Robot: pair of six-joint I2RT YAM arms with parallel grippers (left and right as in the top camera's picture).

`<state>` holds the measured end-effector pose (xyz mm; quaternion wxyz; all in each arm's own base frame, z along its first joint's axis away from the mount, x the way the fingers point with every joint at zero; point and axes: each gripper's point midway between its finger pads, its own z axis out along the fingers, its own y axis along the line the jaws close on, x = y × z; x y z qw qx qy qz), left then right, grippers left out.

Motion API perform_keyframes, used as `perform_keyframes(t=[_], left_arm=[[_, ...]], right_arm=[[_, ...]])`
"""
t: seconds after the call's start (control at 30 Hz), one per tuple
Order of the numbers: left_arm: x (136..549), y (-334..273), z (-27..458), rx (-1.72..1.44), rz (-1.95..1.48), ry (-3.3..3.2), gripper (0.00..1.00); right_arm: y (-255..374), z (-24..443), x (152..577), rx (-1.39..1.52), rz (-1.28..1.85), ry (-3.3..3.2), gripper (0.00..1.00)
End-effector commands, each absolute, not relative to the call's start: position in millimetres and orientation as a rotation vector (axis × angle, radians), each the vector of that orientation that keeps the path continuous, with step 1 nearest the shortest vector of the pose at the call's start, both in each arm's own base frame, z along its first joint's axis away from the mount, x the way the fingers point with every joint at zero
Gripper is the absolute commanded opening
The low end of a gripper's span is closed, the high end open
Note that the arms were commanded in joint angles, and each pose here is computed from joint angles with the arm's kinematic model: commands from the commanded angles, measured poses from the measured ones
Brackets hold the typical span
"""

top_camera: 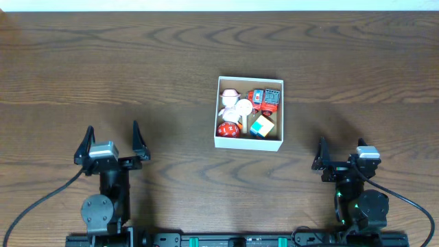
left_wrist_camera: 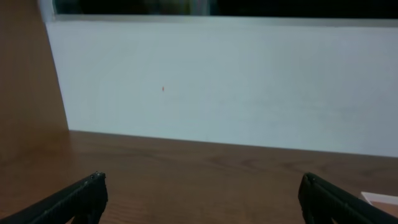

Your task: Pack container

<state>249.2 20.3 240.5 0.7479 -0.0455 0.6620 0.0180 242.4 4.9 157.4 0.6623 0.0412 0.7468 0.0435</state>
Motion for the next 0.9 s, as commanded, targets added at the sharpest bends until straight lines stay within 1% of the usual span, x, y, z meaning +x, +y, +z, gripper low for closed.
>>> perform_keyframes(t=[0.0,0.27,0.7,0.87], left_arm=[[242.8,21.6,245.0,-0.097,0.053,1.402,0.98],[236.5,16.2,244.5,-0.079,0.023,1.356,0.98],[241.3,8.2,223.2,-0.047,-0.009,1.397,0.98],[244.7,2.2,206.2,-0.031,-0.029,1.441,0.98]], right_arm=[[7.6,154.9,242.5,0.075,0.1,1.69,0.99],[7.6,154.9,242.5,0.075,0.1,1.69,0.99],[7.6,154.9,242.5,0.075,0.1,1.69,0.99],[7.6,154.9,242.5,0.075,0.1,1.69,0.99]])
